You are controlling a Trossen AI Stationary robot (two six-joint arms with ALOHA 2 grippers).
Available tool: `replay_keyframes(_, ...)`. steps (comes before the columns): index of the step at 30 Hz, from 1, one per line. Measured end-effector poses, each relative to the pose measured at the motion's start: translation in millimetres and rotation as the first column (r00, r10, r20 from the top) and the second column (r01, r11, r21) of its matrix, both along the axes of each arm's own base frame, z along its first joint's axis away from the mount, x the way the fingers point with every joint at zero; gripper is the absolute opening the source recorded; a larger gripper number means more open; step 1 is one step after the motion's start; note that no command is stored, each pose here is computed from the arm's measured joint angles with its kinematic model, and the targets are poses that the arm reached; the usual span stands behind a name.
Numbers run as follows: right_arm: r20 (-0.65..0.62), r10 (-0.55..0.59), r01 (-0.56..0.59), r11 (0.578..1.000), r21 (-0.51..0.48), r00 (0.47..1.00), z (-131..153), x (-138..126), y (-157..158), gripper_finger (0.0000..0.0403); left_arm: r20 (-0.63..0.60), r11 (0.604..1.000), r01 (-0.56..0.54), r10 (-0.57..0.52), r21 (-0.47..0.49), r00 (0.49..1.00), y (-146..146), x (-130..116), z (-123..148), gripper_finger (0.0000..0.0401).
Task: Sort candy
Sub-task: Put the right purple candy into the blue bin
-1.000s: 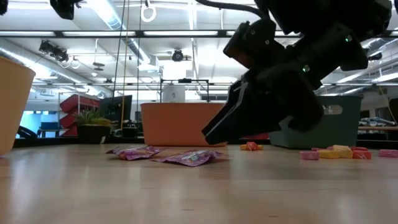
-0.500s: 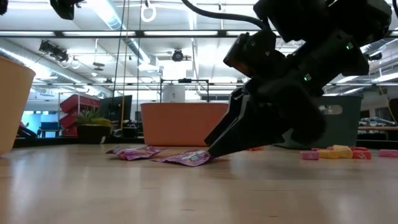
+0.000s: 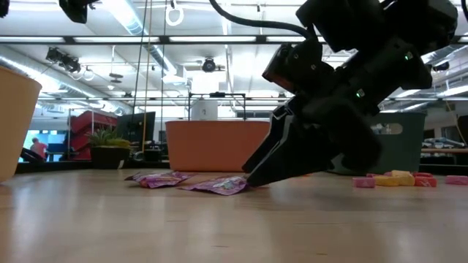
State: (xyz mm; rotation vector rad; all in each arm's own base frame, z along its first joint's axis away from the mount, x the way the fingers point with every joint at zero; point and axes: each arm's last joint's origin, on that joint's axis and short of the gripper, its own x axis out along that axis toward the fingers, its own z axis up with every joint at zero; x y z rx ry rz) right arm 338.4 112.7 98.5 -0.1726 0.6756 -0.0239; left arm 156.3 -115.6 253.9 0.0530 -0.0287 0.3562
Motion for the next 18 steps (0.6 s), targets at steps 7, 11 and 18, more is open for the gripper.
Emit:
replay_keyframes(7,-0.030,-0.027,0.028,0.999,0.032,0.999,-2,0,-6,0.0240,0.000,1.000,0.000,0.000,0.000,1.000,0,0,0,0.0067)
replay_keyframes(11,-0.042,-0.020,0.024,0.996,0.082,0.999,-2,1,-9,0.0234,0.000,1.000,0.000,0.000,0.000,1.000,0,0,0,0.0067)
replay_keyframes(18,-0.067,0.000,0.010,0.989,0.146,0.998,-3,3,-17,0.0218,0.000,1.000,0.000,0.000,0.000,1.000,0,0,0,0.0067)
